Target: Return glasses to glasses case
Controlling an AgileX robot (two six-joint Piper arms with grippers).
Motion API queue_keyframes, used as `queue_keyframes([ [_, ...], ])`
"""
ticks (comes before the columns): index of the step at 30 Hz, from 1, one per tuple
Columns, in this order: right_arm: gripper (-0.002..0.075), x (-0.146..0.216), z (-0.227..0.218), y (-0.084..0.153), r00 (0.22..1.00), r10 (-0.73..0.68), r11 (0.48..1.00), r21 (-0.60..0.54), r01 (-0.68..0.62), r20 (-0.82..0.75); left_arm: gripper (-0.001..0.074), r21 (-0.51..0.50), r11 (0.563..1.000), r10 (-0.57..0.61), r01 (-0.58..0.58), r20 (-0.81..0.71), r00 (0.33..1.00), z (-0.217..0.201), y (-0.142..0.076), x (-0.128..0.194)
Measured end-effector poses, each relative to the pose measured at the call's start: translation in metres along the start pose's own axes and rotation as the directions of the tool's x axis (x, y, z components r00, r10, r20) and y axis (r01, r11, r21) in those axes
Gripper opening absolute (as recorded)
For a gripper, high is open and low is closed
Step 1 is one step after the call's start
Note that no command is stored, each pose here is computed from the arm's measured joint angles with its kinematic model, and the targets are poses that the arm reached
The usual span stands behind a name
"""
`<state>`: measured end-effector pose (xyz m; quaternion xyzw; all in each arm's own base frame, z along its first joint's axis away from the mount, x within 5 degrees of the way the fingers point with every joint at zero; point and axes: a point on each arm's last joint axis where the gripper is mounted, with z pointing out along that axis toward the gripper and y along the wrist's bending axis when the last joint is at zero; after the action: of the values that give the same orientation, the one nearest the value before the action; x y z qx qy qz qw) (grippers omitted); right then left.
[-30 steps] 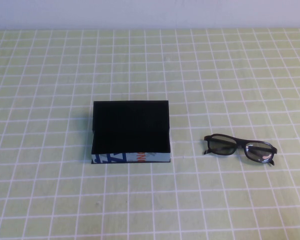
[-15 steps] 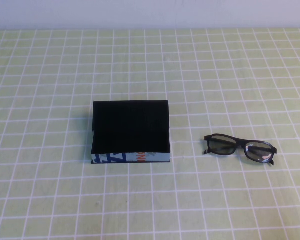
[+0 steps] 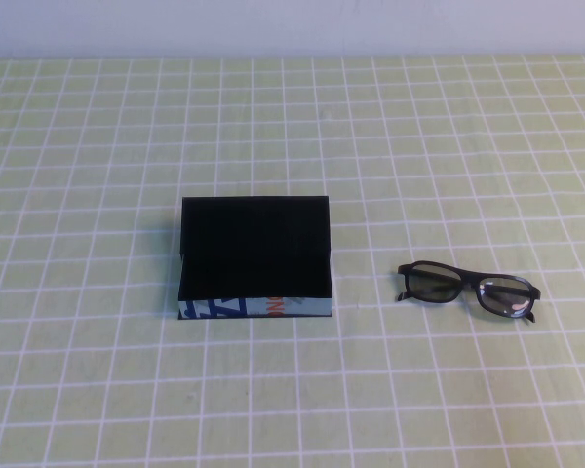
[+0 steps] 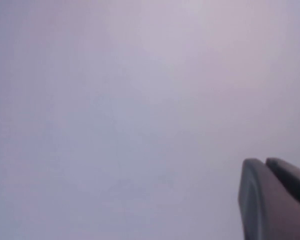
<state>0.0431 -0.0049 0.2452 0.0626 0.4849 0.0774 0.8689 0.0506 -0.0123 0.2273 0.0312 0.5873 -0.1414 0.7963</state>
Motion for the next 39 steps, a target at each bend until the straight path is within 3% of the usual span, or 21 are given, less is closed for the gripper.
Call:
queue_keyframes([
  [8, -0.0018, -0.017, -0.002, -0.002, 0.982, 0.028, 0.999, 0.013, -0.031, 0.189, -0.0004, 0.011, 1.000, -0.003, 0.002, 0.056, 0.998, 0.000, -0.001, -0.005],
  [12, -0.0018, -0.031, -0.005, -0.002, 0.938, 0.060, 0.998, 0.000, -0.064, 0.341, -0.0004, 0.035, 0.999, -0.028, 0.023, 0.165, 0.986, -0.001, -0.003, -0.015],
  [15, -0.0018, -0.042, -0.010, -0.002, 0.872, 0.164, 0.986, -0.056, -0.156, 0.460, -0.0004, 0.093, 0.992, -0.112, 0.086, 0.317, 0.942, -0.005, -0.005, -0.029],
  [18, -0.0018, -0.057, -0.010, 0.001, 0.820, 0.274, 0.962, -0.139, -0.236, 0.503, -0.0004, 0.172, 0.978, -0.185, 0.115, 0.483, 0.856, -0.013, -0.008, -0.045],
  [23, -0.0018, -0.105, -0.002, 0.018, 0.784, 0.335, 0.938, -0.262, -0.226, 0.522, -0.0004, 0.217, 0.968, -0.233, 0.126, 0.587, 0.775, -0.018, -0.012, -0.080],
  [26, -0.0018, -0.143, 0.002, 0.028, 0.791, 0.366, 0.923, -0.296, -0.244, 0.490, -0.0004, 0.219, 0.968, -0.234, 0.123, 0.605, 0.761, -0.020, -0.016, -0.114],
  [31, -0.0018, -0.197, 0.007, 0.041, 0.873, 0.335, 0.932, -0.260, -0.253, 0.354, -0.0004, 0.173, 0.972, -0.224, 0.157, 0.501, 0.836, -0.023, -0.020, -0.158],
  [35, -0.0018, -0.205, 0.034, 0.045, 0.957, 0.256, 0.961, -0.147, -0.236, 0.139, -0.0004, 0.115, 0.978, -0.203, 0.172, 0.371, 0.906, -0.018, -0.022, -0.176],
  [39, -0.0018, -0.176, 0.071, 0.042, 0.963, 0.220, 0.975, -0.005, -0.224, -0.157, -0.0004, -0.002, 0.982, -0.190, 0.191, 0.072, 0.979, 0.009, -0.018, -0.162],
])
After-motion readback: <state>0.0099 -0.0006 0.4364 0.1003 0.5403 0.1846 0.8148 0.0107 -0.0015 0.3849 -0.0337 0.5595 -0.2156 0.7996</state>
